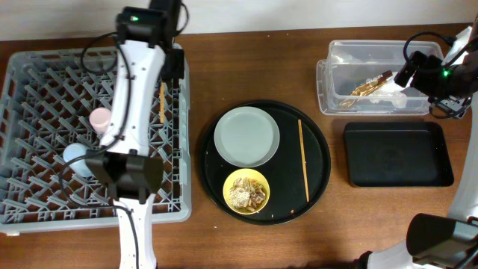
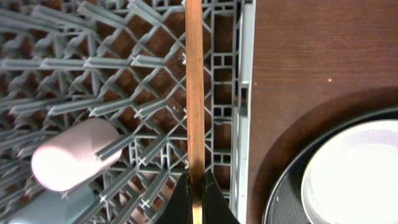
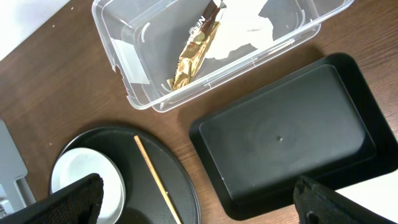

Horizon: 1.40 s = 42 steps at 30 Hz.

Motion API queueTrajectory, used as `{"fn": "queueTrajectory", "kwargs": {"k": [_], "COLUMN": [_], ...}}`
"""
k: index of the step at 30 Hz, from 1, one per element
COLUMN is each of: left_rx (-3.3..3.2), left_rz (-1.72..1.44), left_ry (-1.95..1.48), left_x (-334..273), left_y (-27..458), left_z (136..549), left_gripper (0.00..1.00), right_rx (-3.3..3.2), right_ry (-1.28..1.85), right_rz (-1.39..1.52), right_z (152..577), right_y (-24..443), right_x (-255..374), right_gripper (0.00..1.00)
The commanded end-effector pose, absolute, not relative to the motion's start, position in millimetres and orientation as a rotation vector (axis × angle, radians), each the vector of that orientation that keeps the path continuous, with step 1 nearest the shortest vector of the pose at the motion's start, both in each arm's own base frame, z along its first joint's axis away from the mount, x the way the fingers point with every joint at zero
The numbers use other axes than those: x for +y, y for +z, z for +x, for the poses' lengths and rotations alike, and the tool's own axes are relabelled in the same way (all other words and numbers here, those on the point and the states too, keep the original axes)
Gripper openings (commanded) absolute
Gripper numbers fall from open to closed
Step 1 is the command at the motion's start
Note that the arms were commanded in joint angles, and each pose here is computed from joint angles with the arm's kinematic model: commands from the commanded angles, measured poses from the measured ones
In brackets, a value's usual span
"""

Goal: Sort waste into correct bins and load items into the dishwasher rack
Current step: 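Carry the chopstick to the rack and insert it upright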

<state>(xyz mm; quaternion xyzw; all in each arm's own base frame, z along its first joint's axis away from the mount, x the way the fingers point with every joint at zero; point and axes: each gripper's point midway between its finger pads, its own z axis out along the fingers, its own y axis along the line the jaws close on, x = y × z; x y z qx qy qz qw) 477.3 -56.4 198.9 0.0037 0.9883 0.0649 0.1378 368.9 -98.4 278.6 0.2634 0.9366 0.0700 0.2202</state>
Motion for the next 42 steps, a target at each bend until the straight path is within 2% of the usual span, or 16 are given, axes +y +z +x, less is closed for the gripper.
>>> {"fn": "queueTrajectory", "kwargs": {"k": [1, 8, 17, 22, 24, 26, 29, 31, 33, 38, 42], "left_rx": [2.876, 2.886, 2.979, 2.991, 2.995, 2.999, 3.0, 2.999, 3.004, 2.978, 2.834], "left_rz": [0.202, 0.176, 0.136, 0.053, 0.053, 0.03, 0.015, 0.016, 0.016, 0.025, 0.073], "left_ry": [-0.143, -0.195, -0.123, -0.086, -0.086, -0.087, -0.108, -0.116, -0.116, -0.212, -0.432], "left_x": [-72.3, -62.2, -53.8, -45.2, -45.2, -45.1, -47.3, -48.5, -48.3, -58.7, -85.3], "left_y": [193.3, 177.2, 127.0, 122.8, 122.6, 122.5, 122.6, 122.9, 123.0, 147.4, 208.3], "left_z": [480.4, 491.1, 500.2, 501.1, 500.1, 499.3, 499.1, 499.0, 497.7, 491.9, 487.4], "left_gripper": [0.0, 0.01, 0.0, 0.01, 0.05, 0.15, 0.19, 0.26, 0.26, 0.25, 0.26], "right_rx": [2.571, 2.571, 2.571, 2.571, 2.571, 2.571, 2.571, 2.571, 2.571, 2.571, 2.571], "right_ry": [0.183, 0.183, 0.183, 0.183, 0.183, 0.183, 0.183, 0.183, 0.183, 0.183, 0.183], "right_rz": [0.726, 0.726, 0.726, 0.726, 0.726, 0.726, 0.726, 0.726, 0.726, 0.726, 0.726], "right_z": [368.5, 368.5, 368.5, 368.5, 368.5, 368.5, 368.5, 368.5, 368.5, 368.5, 368.5], "right_y": [285.3, 285.3, 285.3, 285.3, 285.3, 285.3, 285.3, 285.3, 285.3, 285.3, 285.3], "right_x": [-100.0, -100.0, -100.0, -100.0, -100.0, -100.0, -100.0, -100.0, -100.0, -100.0, -100.0], "right_gripper": [0.99, 0.99, 0.99, 0.99, 0.99, 0.99, 0.99, 0.99, 0.99, 0.99, 0.99]}}
